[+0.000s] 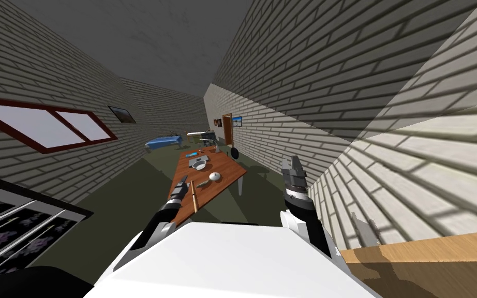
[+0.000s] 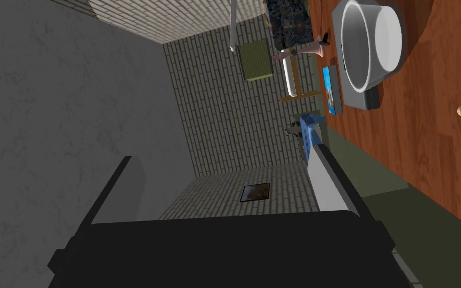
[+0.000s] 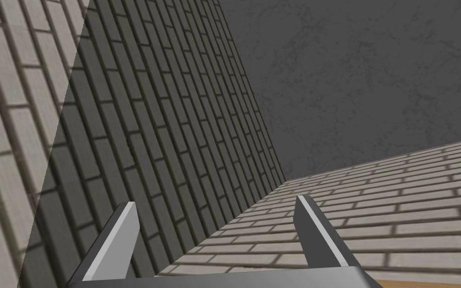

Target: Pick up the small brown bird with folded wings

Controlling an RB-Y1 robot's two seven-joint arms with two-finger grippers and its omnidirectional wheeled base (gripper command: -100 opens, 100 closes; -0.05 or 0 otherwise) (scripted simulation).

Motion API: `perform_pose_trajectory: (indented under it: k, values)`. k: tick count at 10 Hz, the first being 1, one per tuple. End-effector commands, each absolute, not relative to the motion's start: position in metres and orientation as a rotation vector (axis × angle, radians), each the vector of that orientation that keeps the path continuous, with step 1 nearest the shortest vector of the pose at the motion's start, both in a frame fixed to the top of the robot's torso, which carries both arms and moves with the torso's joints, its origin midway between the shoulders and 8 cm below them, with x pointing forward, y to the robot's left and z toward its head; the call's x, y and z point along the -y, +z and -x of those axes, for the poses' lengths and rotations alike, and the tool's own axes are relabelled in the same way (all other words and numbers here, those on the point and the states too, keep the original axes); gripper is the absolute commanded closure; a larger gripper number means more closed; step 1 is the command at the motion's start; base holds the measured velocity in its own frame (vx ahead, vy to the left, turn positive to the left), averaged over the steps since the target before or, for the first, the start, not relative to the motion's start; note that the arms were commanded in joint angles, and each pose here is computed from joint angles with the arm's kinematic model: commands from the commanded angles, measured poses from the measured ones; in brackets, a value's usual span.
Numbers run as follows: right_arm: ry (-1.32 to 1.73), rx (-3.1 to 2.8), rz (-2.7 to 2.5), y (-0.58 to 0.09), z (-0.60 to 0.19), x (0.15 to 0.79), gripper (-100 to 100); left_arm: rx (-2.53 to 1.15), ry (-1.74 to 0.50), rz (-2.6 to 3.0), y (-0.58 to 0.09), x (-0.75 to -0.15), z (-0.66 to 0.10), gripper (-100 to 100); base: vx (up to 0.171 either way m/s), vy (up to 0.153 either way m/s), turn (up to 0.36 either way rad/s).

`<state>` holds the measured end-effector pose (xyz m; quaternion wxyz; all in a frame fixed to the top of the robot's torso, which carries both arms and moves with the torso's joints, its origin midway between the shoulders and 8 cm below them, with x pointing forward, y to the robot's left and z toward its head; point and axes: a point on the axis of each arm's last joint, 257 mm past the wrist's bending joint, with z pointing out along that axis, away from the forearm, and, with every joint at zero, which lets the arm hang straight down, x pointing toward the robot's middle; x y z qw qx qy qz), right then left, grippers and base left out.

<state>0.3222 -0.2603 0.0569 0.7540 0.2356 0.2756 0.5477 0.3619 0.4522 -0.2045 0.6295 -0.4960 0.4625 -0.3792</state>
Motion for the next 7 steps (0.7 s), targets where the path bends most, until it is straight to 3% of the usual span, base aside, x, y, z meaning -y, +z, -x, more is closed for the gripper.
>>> perform_pose_trajectory:
  k: [1,3,7]
  values:
    - [1.195,-0.601,-0.514,0.057,-0.322,0.26,0,-1.083,-0.811,1.197,-0.226,-0.479,-0.352,-100,0.023,-0.027,-0.08]
    - [1.195,-0.601,-0.514,0.057,-0.322,0.26,0,-1.109,-0.736,1.278,-0.257,-0.51,-0.337,-100,0.051,-0.061,-0.17]
    - [1.195,-0.601,-0.514,0.057,-0.322,0.26,0,-1.112,-0.731,1.285,-0.26,-0.512,-0.336,-100,0.007,-0.007,0.001]
